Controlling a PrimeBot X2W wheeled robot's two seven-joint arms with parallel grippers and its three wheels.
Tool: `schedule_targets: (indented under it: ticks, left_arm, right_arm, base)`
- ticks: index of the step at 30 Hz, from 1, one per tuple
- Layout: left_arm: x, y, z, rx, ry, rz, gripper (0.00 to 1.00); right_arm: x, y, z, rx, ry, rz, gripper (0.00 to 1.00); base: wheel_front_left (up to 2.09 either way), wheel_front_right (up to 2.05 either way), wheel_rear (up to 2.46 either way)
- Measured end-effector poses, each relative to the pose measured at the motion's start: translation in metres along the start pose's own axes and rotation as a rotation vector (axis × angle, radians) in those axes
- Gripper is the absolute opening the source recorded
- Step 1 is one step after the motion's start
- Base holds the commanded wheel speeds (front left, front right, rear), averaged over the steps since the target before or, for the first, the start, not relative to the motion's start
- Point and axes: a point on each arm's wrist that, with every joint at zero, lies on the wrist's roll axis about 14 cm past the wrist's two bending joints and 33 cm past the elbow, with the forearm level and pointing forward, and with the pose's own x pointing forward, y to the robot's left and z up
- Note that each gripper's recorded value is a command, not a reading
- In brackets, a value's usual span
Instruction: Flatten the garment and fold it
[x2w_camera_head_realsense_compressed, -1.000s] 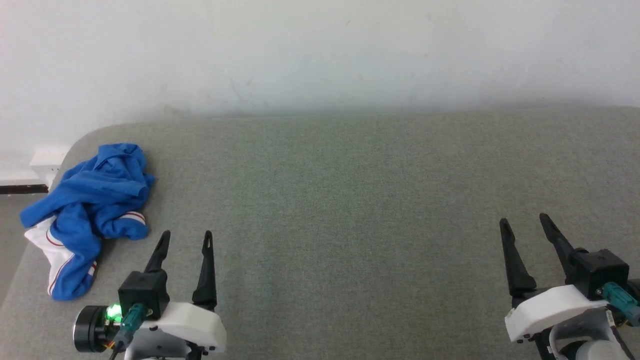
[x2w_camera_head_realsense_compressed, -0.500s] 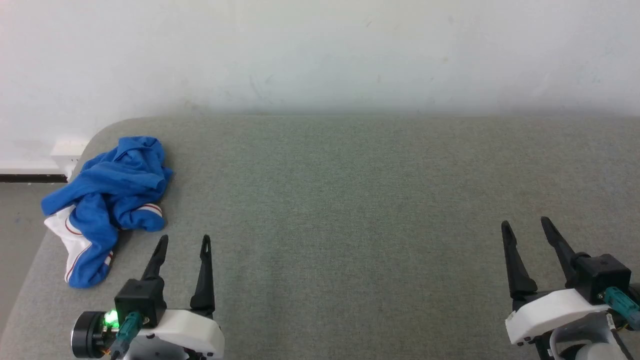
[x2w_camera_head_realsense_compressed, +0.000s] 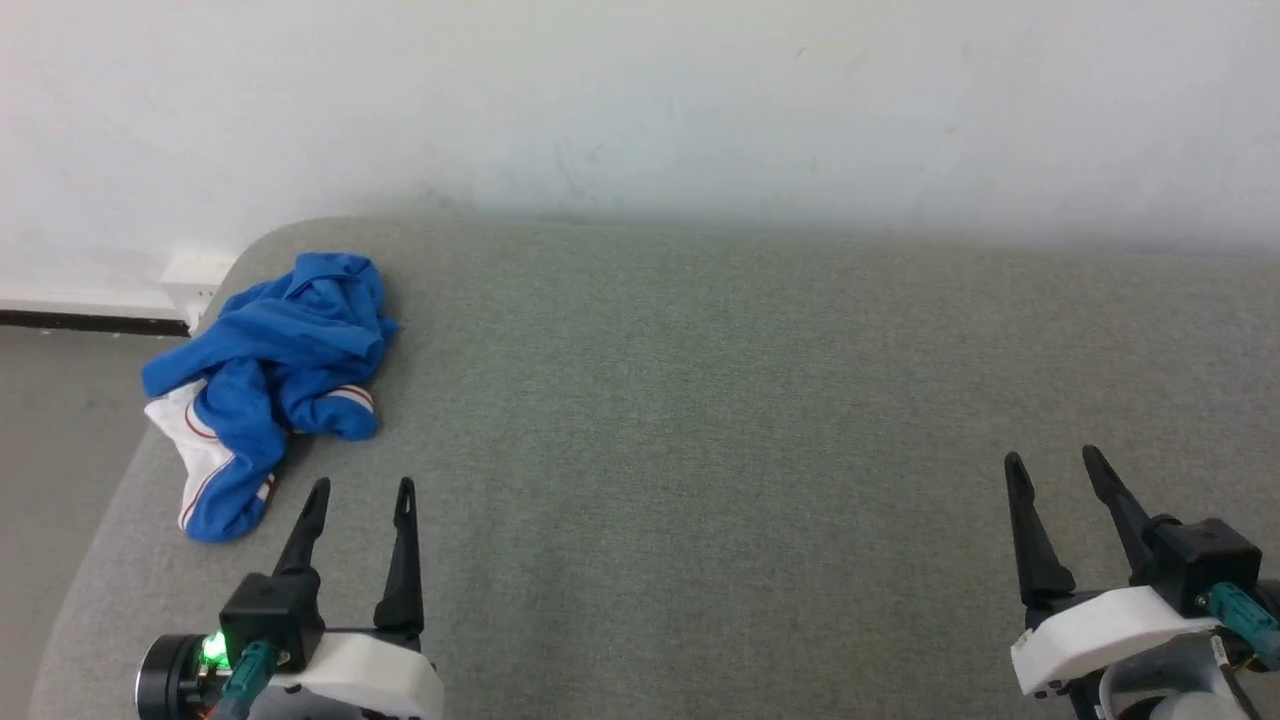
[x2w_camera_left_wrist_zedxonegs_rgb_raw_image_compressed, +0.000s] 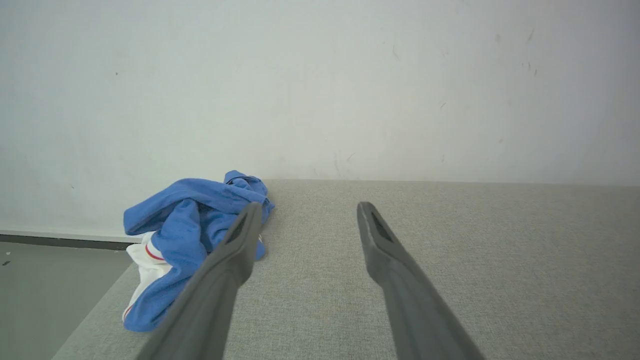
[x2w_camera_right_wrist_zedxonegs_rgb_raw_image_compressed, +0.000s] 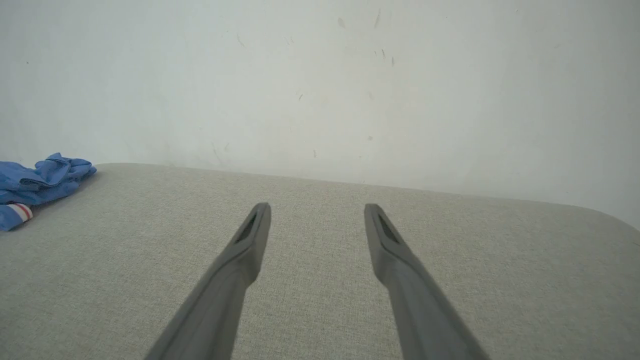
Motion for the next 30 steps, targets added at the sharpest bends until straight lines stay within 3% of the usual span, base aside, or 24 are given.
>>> schedule_targets:
  ticks: [30]
  left_arm:
    - [-0.052,0.065,0.004,-0.006,-0.036,0.217,1.00]
  right_arm:
    - [0.034,0.084,-0.017,0.013,0.016,0.247,1.00]
  base:
    - [0.00,0.00,0.00]
